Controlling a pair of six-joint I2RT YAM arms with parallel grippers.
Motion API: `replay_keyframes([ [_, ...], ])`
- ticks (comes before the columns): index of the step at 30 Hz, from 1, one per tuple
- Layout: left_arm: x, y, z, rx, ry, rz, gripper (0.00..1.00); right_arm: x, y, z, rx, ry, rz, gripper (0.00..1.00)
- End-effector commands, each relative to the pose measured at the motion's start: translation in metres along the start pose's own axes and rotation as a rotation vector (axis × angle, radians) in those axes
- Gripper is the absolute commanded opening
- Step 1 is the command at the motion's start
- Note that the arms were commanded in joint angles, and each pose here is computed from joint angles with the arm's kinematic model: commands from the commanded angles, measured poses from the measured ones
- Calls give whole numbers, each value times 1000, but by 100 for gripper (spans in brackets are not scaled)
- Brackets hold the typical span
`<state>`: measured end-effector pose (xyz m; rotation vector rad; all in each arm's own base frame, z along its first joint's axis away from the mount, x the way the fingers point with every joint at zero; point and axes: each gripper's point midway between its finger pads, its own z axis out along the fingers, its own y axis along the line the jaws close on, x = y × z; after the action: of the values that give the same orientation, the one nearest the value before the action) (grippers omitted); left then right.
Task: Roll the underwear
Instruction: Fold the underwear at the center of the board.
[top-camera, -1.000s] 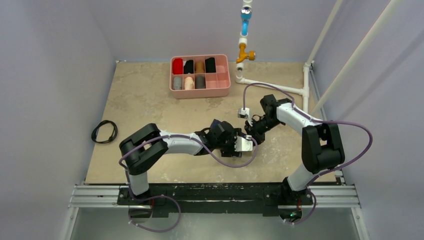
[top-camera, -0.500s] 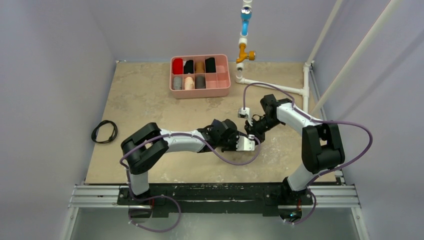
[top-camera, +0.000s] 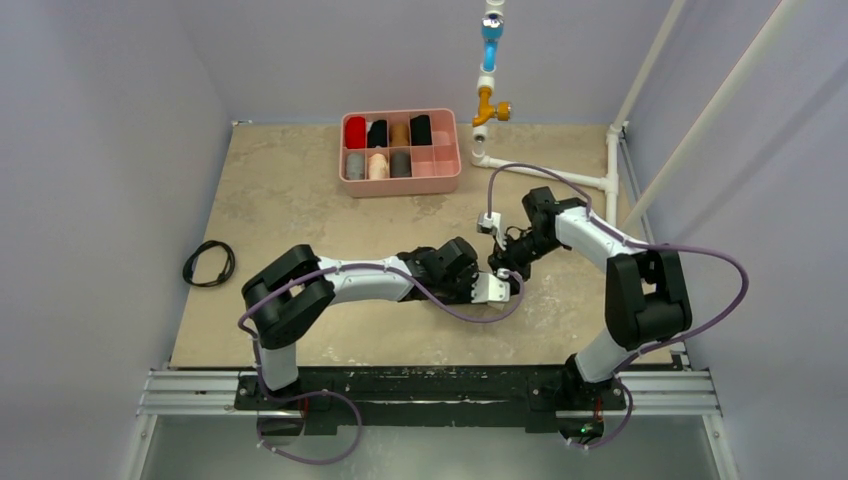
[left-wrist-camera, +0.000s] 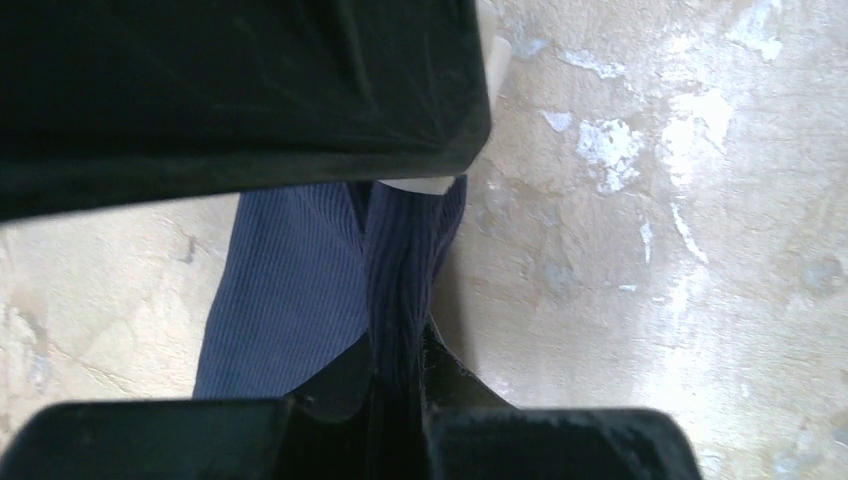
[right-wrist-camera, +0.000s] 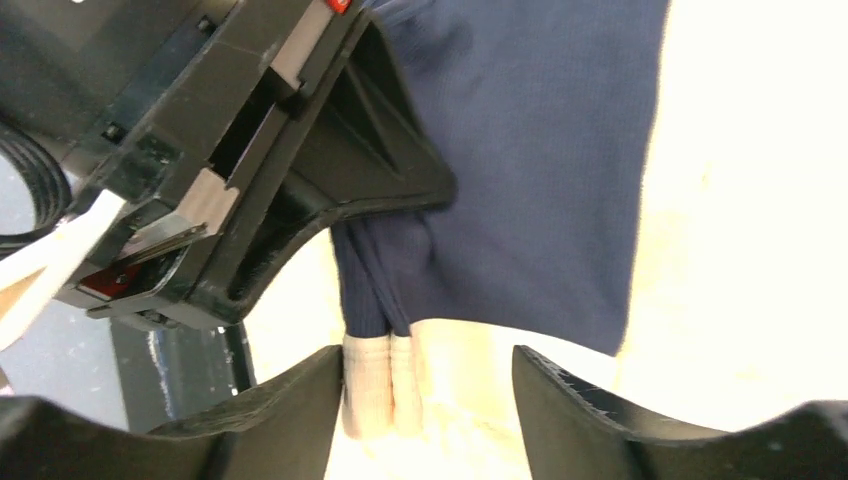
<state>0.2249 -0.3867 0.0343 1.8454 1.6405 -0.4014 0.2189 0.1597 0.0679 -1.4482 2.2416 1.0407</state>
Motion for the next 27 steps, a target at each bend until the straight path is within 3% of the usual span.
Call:
replay_keyframes([
  [1, -8, 5, -3, 4, -12, -61, 0, -10, -1, -9, 43, -32, -41, 66],
  [14, 8, 7, -15, 125, -43, -215, 0, -16, 1, -18, 102, -80, -85, 74],
  [27, 26, 8, -19, 94, -28, -223, 0, -30, -3, -28, 123, -130, -82, 71],
])
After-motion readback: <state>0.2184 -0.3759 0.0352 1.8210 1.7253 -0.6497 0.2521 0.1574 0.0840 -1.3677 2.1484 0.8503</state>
